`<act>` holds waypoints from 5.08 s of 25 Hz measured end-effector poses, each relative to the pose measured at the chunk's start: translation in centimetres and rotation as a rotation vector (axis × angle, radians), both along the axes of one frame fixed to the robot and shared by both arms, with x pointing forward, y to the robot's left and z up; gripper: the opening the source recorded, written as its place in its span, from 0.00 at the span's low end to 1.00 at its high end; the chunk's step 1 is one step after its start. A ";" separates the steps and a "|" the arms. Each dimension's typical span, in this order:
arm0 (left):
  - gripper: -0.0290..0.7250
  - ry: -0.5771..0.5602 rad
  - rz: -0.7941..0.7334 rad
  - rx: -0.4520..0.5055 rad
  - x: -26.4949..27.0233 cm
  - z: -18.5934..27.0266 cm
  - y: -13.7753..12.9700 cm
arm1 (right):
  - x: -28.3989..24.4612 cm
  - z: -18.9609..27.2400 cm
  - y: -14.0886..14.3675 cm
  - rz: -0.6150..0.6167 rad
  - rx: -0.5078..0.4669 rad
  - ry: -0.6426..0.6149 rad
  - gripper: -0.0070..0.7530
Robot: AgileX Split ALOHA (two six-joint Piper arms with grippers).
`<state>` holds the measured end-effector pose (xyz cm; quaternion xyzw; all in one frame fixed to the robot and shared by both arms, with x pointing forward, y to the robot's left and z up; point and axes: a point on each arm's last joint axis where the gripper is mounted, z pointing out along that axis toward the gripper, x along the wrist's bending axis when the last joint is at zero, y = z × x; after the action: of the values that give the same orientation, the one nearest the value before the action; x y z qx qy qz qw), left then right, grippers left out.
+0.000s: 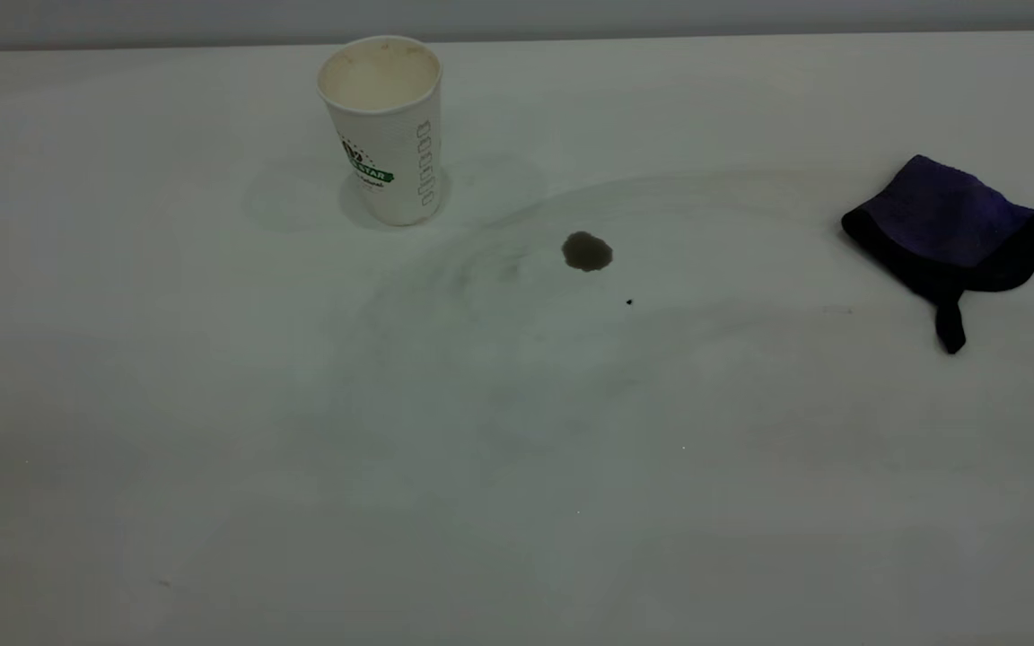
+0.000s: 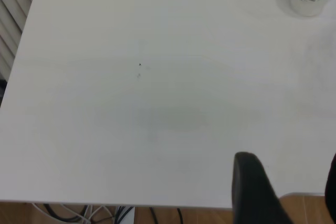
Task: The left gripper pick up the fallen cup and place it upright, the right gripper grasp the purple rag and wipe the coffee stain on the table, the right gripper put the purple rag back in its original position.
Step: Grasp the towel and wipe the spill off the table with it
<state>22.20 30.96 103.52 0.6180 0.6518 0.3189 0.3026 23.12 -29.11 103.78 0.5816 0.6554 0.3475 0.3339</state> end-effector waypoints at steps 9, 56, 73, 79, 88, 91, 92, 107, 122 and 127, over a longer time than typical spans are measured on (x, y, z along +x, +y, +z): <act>0.57 0.000 0.000 0.000 0.0 0.0 0.0 | 0.0 0.0 0.0 0.000 0.000 0.000 0.32; 0.57 0.001 0.001 -0.001 0.0 0.0 0.0 | 33.1 -10.2 -1.2 -0.081 -0.008 0.563 0.96; 0.57 0.001 0.000 0.000 0.0 0.0 0.0 | 44.9 -23.2 -0.9 -0.062 -0.005 0.809 0.93; 0.57 0.001 0.000 0.000 0.0 0.0 0.0 | 46.6 -26.0 -0.8 -0.052 -0.004 0.811 0.88; 0.57 0.001 0.000 0.000 0.0 0.0 0.0 | 46.8 -27.1 -0.9 -0.093 0.025 0.833 0.38; 0.57 0.001 0.001 -0.001 0.0 0.0 0.0 | 46.8 -27.1 -0.6 -0.095 0.046 0.843 0.14; 0.57 0.001 0.001 -0.001 0.0 0.0 0.0 | 46.8 -27.0 -0.5 -0.084 0.042 0.846 0.12; 0.57 0.001 0.001 -0.001 0.0 0.0 0.0 | 48.6 -21.1 16.4 0.274 -0.065 0.862 0.12; 0.57 0.001 0.001 -0.001 0.0 0.0 0.0 | 42.5 -23.4 29.8 0.460 -0.095 0.786 0.13; 0.57 0.001 0.001 -0.001 0.0 0.0 0.0 | 42.8 -26.3 29.4 0.430 -0.078 0.782 0.13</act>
<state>22.20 30.97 103.52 0.6177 0.6523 0.3185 0.3025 65.88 0.28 77.48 0.5065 0.8511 0.1380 0.0029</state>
